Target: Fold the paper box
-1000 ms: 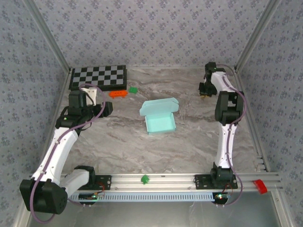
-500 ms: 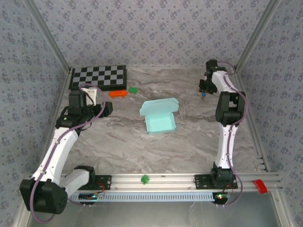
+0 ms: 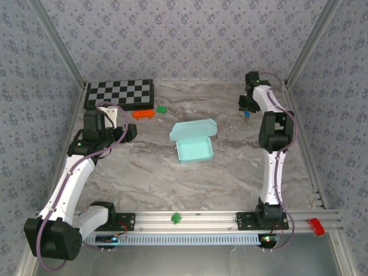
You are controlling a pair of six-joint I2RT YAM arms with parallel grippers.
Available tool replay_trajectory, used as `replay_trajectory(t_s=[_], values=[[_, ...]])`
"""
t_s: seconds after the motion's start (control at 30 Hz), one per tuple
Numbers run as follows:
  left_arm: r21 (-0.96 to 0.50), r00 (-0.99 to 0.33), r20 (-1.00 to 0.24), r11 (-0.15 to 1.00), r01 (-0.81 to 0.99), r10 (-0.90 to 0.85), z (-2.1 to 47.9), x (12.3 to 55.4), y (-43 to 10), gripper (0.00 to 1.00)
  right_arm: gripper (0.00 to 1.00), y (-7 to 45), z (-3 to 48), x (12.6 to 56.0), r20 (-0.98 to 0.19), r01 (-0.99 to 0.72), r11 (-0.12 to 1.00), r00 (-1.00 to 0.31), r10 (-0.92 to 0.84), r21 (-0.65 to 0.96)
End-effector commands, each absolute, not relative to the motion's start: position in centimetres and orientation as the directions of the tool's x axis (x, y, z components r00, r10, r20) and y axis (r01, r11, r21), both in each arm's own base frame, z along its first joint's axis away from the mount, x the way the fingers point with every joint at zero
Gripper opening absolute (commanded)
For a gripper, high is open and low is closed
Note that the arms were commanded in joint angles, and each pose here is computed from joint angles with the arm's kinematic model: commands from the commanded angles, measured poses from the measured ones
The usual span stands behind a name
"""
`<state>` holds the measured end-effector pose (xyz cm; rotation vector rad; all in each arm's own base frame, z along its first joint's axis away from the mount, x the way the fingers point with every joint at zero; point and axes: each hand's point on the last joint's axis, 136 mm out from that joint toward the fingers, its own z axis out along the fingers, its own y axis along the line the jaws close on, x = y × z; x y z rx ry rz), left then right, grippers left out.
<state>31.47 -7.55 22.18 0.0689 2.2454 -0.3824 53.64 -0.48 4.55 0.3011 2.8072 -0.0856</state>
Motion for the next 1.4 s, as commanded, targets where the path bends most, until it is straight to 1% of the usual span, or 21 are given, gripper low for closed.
replay_trajectory(t_s=[0.0,0.6,0.7,0.83,0.93,1.07,1.27,1.37], values=[[-0.256,-0.625,-0.777,0.946,0.200,-0.077,23.0,31.3,-7.7,0.83,0.37,-1.2,3.5,52.9,-0.274,0.250,0.965,-0.936,0.220,-0.081],[-0.257,-0.625,-0.776,0.946,0.200,-0.078,23.1,31.3,-7.7,0.83,0.37,-1.4,2.4,52.0,-0.240,0.260,0.953,-0.946,0.218,-0.157],[-0.255,-0.624,-0.778,0.946,0.201,-0.078,23.1,31.3,-7.7,0.83,0.33,-1.3,2.1,51.9,-0.232,0.256,0.955,-0.948,0.218,-0.152],[-0.255,-0.622,-0.779,0.946,0.200,-0.079,23.2,31.3,-7.6,0.83,0.31,-1.2,1.8,51.8,-0.224,0.255,0.955,-0.950,0.219,-0.149],[-0.256,-0.622,-0.779,0.946,0.200,-0.079,23.2,31.3,-7.6,0.83,0.26,-1.2,1.7,51.6,-0.219,0.255,0.955,-0.951,0.220,-0.151],[-0.257,-0.623,-0.778,0.946,0.200,-0.080,23.1,31.3,-7.7,0.83,0.20,-1.2,2.3,51.5,-0.233,0.255,0.956,-0.948,0.217,-0.147],[-0.260,-0.621,-0.779,0.945,0.200,-0.082,23.2,31.4,-7.7,0.83,0.14,-1.2,3.7,51.5,-0.255,0.254,0.957,-0.943,0.214,-0.138],[-0.260,-0.622,-0.779,0.945,0.199,-0.083,23.2,31.4,-7.7,0.83,0.13,-1.1,4.4,51.6,-0.269,0.255,0.958,-0.939,0.214,-0.129]])
